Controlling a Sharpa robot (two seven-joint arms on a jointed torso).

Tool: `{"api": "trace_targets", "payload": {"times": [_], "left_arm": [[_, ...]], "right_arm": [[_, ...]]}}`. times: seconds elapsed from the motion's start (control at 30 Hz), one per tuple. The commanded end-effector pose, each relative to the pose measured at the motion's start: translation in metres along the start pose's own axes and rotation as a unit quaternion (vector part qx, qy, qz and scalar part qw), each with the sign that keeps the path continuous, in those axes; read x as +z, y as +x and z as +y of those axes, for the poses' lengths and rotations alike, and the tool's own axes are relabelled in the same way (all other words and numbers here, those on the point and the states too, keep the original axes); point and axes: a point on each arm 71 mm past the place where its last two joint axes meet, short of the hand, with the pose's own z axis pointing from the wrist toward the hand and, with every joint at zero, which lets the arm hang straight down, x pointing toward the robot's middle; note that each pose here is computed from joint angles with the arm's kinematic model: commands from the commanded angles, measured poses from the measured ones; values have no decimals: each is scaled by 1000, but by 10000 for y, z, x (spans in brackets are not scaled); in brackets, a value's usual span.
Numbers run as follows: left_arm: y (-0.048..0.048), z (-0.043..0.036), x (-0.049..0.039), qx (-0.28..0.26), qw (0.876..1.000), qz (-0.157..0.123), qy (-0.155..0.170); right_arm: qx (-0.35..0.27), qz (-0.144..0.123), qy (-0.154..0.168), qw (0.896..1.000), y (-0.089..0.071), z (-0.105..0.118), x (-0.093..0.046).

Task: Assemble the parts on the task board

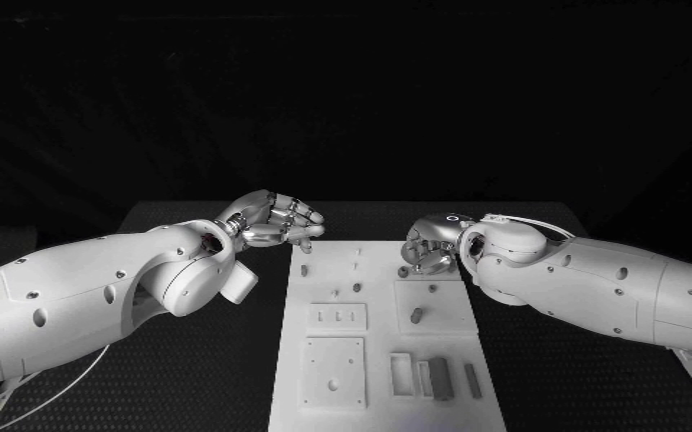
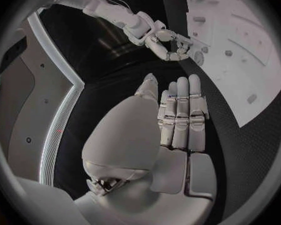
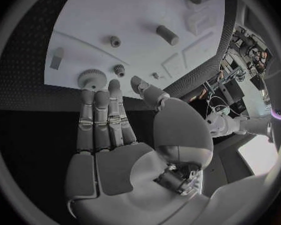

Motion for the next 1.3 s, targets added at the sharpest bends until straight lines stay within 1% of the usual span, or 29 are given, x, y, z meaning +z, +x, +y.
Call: {"api": "trace_targets", "payload": {"times": [0.03, 0.37, 0.93, 1.3], "left_arm": [[19, -25, 8, -5, 1000, 9, 4], [22, -28, -5, -5, 1000, 9, 4], [26, -27, 11, -5, 1000, 11, 4], [22, -24, 11, -8, 1000, 10, 4]], "right_arm": [[-9, -9, -9, 1000, 5, 34, 26], [-17, -22, -5, 1000, 33, 39, 71], [-31, 2, 0, 1000, 153, 59, 94], [-39, -3, 6, 999, 171, 39, 124]]}}
